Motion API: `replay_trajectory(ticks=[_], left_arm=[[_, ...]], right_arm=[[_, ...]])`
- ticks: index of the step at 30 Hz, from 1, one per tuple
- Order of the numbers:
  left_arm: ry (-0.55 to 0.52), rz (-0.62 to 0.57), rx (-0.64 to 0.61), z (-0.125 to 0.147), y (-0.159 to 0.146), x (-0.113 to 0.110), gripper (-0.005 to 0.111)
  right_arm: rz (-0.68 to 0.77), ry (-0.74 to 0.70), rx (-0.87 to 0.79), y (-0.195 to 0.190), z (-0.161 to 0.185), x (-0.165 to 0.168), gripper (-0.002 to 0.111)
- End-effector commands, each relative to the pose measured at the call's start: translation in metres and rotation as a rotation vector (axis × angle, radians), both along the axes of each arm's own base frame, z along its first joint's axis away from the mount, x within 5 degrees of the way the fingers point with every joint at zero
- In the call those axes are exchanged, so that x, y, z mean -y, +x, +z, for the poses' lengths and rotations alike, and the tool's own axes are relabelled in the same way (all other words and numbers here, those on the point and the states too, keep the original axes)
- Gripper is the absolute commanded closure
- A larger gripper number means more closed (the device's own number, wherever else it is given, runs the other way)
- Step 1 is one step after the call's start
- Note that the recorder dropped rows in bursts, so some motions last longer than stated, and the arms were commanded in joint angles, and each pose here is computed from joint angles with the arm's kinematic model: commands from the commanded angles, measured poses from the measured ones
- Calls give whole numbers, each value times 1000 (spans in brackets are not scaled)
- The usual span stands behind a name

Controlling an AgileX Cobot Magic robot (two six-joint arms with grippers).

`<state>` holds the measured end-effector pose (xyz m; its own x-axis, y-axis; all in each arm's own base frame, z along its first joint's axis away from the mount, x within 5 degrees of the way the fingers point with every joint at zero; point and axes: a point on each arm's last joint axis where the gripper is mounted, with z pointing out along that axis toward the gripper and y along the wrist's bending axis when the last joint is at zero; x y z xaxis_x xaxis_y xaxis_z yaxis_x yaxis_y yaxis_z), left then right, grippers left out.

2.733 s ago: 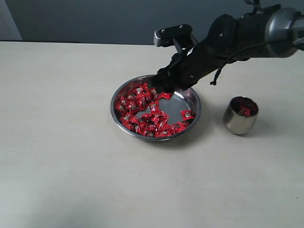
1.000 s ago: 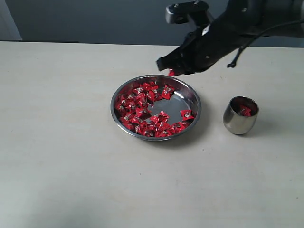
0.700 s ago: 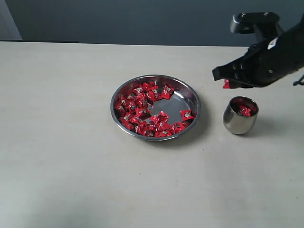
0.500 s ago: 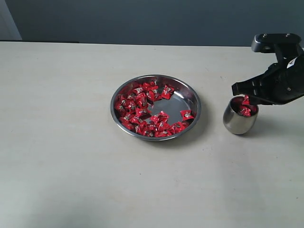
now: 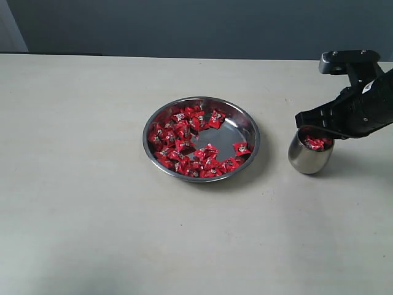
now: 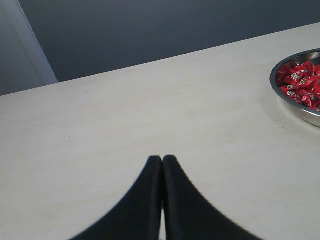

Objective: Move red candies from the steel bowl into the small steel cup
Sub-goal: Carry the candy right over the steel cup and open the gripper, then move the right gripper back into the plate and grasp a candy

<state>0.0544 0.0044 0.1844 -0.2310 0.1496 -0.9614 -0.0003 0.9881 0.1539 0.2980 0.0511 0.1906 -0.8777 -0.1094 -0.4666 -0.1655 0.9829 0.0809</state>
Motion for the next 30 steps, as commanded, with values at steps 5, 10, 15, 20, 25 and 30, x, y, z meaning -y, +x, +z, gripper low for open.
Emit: replay_trajectory(ticks=[5,10,15,20,25,30], left_arm=[[-3,0,12,1,0,0,106],[-3,0,12,1,0,0,106],[-3,0,12,1,0,0,106],[-3,0,12,1,0,0,106],[-3,0,12,1,0,0,106],[-3,0,12,1,0,0,106]], right_arm=[[64,80,115,6,24,-28,79],[311,76,213,10,34,-83,79],[392,76,262,30,31,-121,79],[432,80,188,63,12,-144,68],[455,84,128,87,-9,-159,57],[444,104,79,101,-32,-169,61]])
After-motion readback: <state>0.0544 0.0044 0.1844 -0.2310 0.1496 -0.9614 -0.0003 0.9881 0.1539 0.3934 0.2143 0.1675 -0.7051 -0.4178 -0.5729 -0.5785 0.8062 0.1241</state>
